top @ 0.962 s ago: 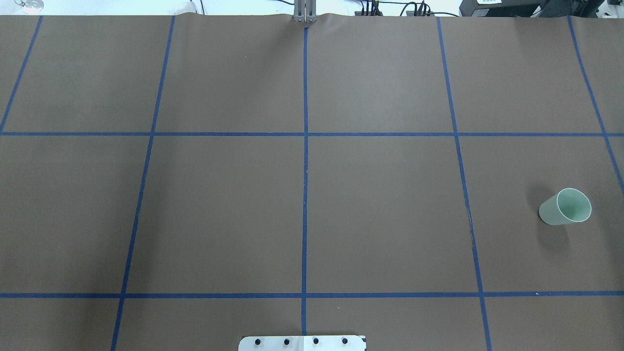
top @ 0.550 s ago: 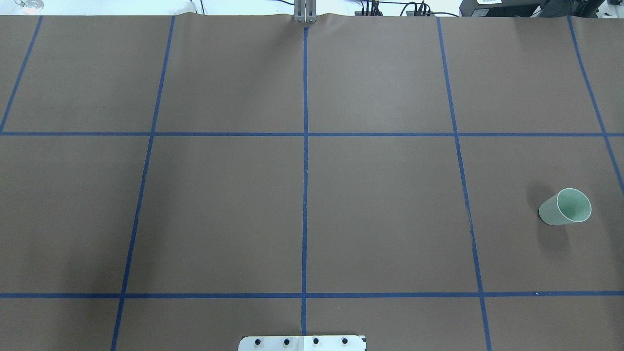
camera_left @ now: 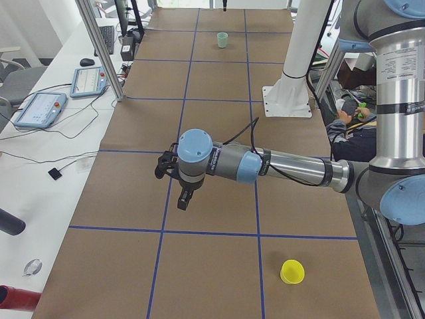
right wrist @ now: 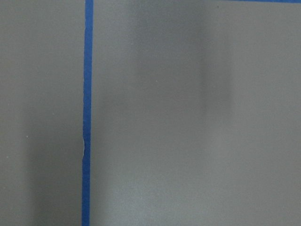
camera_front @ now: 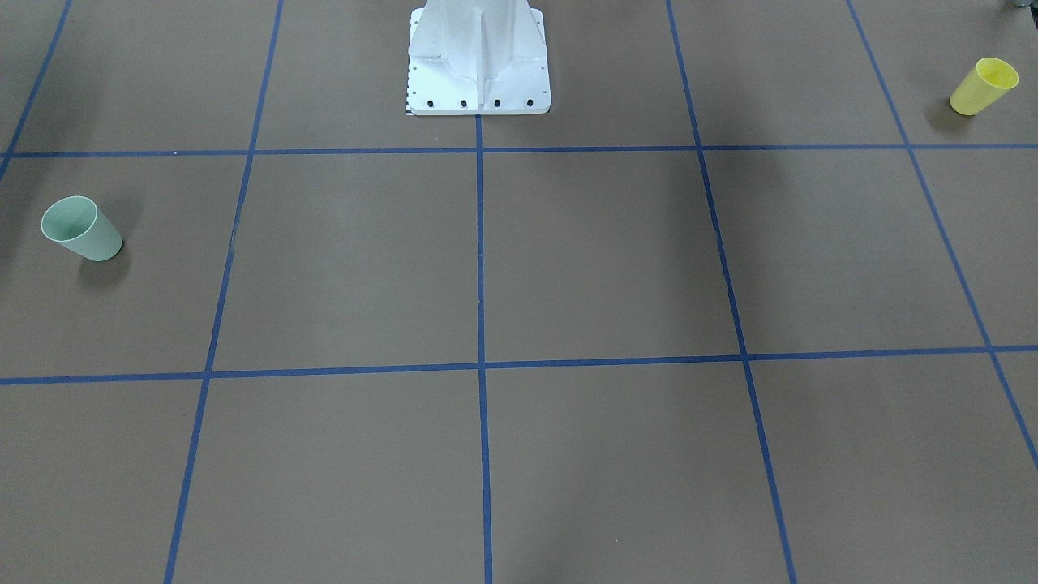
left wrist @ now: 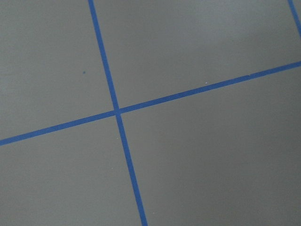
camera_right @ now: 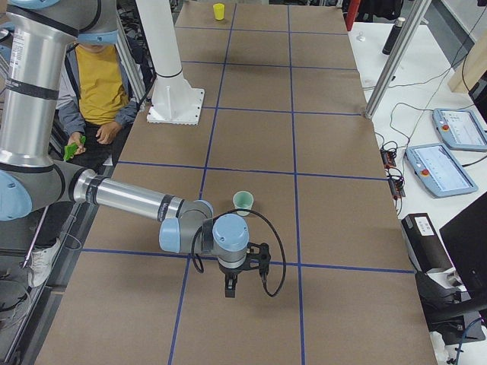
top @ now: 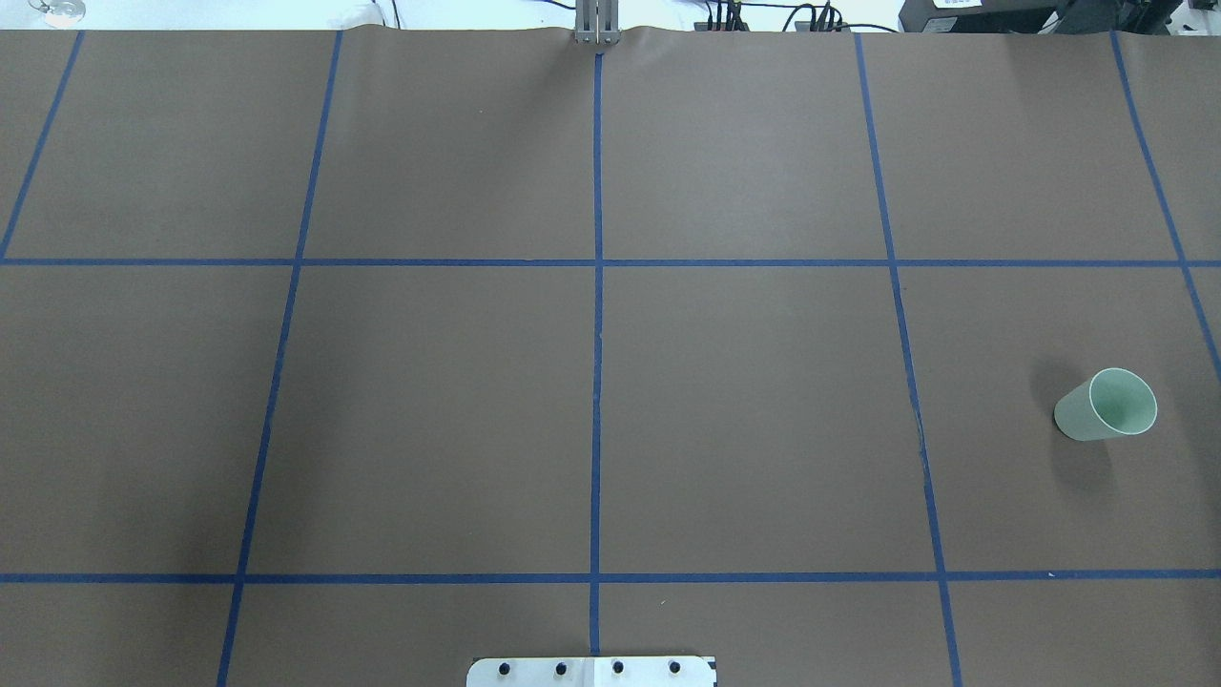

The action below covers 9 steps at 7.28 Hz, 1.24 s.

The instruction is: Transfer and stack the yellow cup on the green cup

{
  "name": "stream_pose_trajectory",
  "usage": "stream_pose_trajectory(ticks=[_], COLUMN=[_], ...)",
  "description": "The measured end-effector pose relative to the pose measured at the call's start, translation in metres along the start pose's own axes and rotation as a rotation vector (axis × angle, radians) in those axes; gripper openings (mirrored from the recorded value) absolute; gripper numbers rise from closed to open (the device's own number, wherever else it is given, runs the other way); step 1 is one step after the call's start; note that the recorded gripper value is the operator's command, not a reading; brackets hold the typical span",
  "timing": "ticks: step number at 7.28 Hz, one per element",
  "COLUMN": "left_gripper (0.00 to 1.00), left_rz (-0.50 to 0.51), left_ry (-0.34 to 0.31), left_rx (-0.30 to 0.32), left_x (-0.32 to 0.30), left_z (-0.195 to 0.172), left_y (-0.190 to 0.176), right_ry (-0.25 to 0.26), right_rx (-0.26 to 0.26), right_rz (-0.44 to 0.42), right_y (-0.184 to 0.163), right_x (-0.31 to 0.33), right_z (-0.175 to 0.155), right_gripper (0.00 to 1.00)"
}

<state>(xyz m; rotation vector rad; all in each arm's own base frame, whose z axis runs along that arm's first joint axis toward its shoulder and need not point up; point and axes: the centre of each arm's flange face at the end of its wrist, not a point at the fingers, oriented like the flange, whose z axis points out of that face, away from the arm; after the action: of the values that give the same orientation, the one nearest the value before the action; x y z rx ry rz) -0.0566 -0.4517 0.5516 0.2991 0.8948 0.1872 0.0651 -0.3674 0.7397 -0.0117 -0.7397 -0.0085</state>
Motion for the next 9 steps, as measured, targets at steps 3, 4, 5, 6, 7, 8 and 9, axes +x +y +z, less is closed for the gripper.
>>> stream_pose_trajectory(ticks=[3, 4, 5, 6, 7, 8, 9], left_gripper=[1.0, 1.0, 1.0, 1.0, 1.0, 1.0, 1.0], left_rz=[-0.091, -0.191, -0.313, -0.435, -0.557, -0.659, -0.748], left_ry=[-0.016, -0.08, -0.174, -0.258, -0.347, -0.43, -0.515], left_rx=[0.082, 0.108, 0.154, 0.207, 0.271, 0.335, 0.383], left_x=[0.016, 0.015, 0.014, 0.012, 0.008, 0.004, 0.002], left_z=[-0.015, -0.02, -0.028, -0.035, -0.041, -0.045, -0.04], left_y=[-0.007, -0.007, -0.009, -0.012, -0.014, -0.016, -0.019], right_ry=[-0.034, -0.074, -0.098, -0.106, -0.109, -0.109, -0.107], right_rx=[-0.017, -0.017, -0.017, -0.016, -0.015, -0.013, -0.012], right_rz=[0.013, 0.02, 0.024, 0.026, 0.026, 0.025, 0.024], right_y=[0.007, 0.008, 0.007, 0.006, 0.005, 0.004, 0.003], right_x=[0.003, 0.0, -0.003, -0.004, -0.005, -0.006, -0.006], right_z=[0.008, 0.008, 0.008, 0.007, 0.007, 0.006, 0.005], right_gripper=[1.0, 1.0, 1.0, 1.0, 1.0, 1.0, 1.0])
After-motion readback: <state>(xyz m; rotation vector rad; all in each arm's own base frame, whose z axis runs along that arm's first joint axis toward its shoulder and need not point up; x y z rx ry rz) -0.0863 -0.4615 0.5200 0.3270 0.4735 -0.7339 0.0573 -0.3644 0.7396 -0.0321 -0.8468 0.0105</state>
